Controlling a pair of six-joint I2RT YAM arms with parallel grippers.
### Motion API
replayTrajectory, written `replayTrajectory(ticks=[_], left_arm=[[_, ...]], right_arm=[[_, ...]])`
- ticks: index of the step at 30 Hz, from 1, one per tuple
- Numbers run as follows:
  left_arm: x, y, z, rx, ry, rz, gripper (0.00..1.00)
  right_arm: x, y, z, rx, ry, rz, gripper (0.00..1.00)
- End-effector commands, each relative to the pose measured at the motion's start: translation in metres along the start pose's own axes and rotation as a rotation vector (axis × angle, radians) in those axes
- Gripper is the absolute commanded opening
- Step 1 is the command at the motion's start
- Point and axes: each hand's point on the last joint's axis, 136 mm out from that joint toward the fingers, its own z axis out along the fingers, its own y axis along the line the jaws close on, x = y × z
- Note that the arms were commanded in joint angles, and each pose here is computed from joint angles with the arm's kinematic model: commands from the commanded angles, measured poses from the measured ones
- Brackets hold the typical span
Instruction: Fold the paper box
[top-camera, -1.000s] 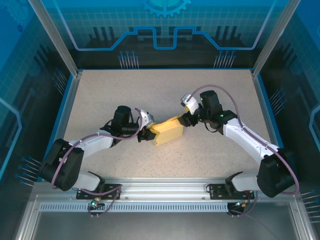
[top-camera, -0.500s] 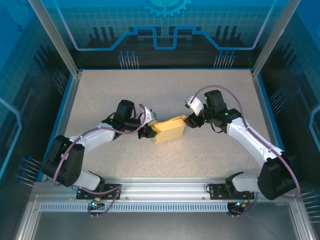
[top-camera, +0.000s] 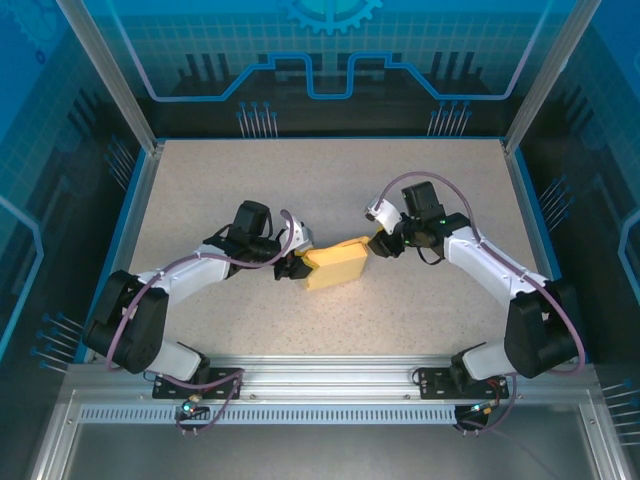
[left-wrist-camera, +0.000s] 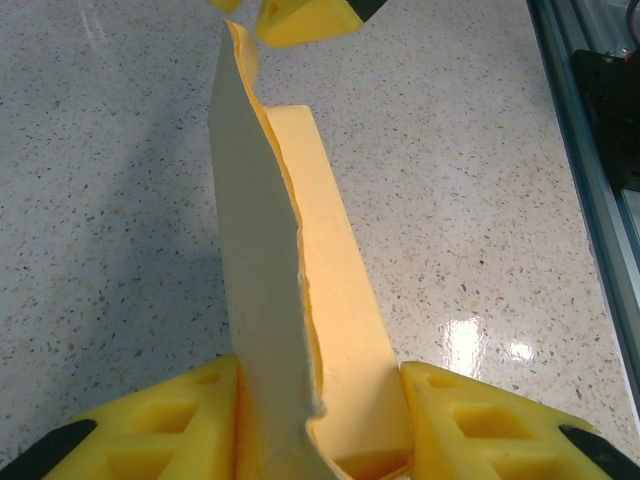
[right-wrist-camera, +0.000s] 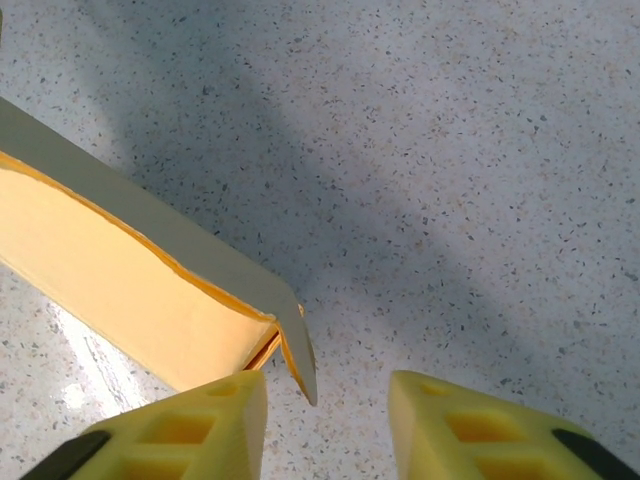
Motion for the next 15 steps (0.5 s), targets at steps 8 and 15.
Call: replayTrajectory(ticks=[8,15], left_arm=[[-0.009,0.006,-0.002,-0.005,-0.006,0.025,0.39],[-0.008,0.008,-0.001,-0.011,0.003,0.011,0.40]], right_arm=[[-0.006,0.010,0.009,-0.062,0.003,0.000,0.33],[-0.008,0.015,0.012,-0.084,0.016,0.018,0.21]])
